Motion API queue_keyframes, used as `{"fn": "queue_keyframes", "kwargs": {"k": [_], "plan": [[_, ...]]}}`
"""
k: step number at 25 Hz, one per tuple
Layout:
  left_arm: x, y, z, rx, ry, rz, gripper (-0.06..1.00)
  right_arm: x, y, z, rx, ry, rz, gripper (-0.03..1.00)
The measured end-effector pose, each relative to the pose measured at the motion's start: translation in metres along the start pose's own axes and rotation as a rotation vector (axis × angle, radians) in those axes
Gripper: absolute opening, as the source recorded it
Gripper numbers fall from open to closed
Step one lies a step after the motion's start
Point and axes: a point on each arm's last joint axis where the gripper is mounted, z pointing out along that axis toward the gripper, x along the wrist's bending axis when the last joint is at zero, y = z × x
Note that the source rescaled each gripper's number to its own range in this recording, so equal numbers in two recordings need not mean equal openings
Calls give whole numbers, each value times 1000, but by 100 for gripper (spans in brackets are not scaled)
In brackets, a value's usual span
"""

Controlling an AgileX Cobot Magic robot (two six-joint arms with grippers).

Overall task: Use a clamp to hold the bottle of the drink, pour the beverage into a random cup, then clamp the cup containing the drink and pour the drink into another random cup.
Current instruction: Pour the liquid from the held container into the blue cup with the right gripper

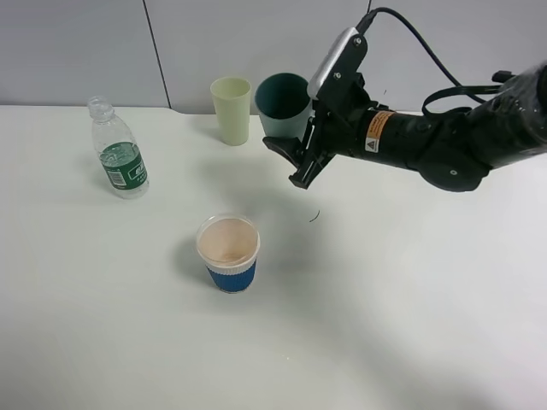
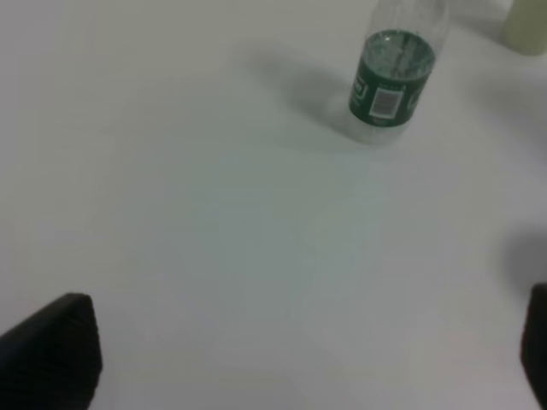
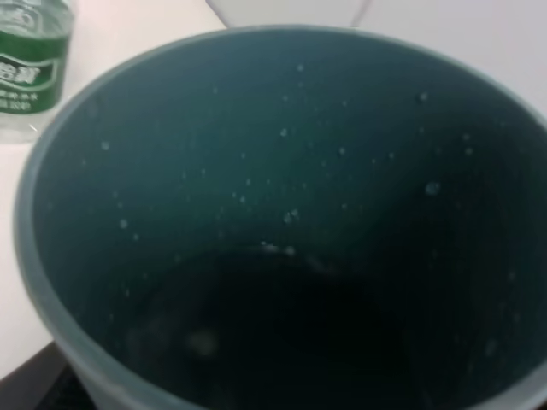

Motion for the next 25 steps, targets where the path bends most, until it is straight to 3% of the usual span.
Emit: {"fn": "queue_keyframes", "kwargs": {"k": [17, 25], "plan": [[0, 0, 0, 0, 0, 0, 100, 3, 9, 2, -75, 71, -201, 1], [0, 0, 0, 0, 1, 0, 100, 8, 13, 4, -89, 85, -210, 1]]}}
